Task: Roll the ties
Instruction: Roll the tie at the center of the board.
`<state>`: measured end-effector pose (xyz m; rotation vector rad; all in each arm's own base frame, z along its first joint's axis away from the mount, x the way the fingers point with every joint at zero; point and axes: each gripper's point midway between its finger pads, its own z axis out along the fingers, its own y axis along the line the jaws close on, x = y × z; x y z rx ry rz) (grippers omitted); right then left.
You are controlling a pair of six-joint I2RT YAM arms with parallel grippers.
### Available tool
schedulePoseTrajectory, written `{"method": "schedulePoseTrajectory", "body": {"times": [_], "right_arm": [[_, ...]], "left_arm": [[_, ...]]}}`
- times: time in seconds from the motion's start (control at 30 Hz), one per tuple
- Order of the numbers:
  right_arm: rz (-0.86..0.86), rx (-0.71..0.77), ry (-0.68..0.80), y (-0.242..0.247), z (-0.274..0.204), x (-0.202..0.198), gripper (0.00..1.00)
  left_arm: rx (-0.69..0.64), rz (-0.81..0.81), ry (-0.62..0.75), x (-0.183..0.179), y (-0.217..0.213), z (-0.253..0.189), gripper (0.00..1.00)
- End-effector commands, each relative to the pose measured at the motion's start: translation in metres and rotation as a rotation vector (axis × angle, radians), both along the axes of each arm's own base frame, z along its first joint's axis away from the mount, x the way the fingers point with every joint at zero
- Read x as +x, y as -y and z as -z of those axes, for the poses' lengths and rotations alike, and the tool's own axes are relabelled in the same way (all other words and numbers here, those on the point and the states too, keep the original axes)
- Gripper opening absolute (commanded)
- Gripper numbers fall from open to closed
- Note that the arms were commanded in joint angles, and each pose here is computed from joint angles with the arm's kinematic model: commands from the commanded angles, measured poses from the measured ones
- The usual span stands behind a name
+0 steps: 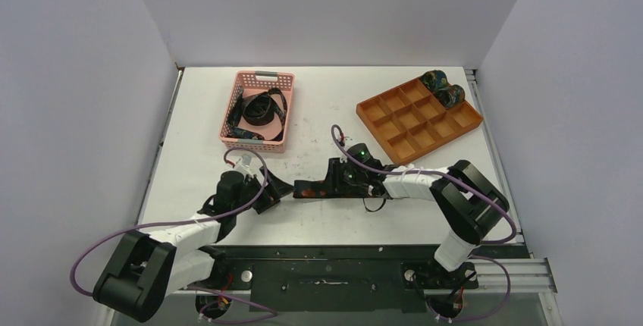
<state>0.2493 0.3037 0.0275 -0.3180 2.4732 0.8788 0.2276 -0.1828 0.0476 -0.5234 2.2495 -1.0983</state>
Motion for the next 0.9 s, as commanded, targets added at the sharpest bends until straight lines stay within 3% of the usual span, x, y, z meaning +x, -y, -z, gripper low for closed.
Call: {"method": "schedulePoseTrajectory", "body": {"times": [0.0,0.3,0.43,0.63,0.87], "right_arm": [[0.013,0.016,-0.017,0.007,0.012,0.005,0.35],[0.051,0.001,-0.085,0.028,0.042,-0.003,0.33],[0.063,0.0,-0.102,0.036,0.05,-0.006,0.32],[0.064,-0.006,-0.12,0.039,0.058,-0.009,0.31],[0.084,-0.021,-0.161,0.046,0.071,-0.013,0.29]], "left_arm": [[-0.029,0.068,0.064,0.008,0.017,-0.018,0.86],[-0.042,0.116,0.018,0.016,0.031,-0.015,0.86],[0.024,0.114,-0.008,0.029,0.031,-0.013,0.85],[0.075,0.214,-0.035,0.037,0.041,-0.006,0.75],[0.015,0.308,-0.059,0.029,0.057,0.004,0.68]]}}
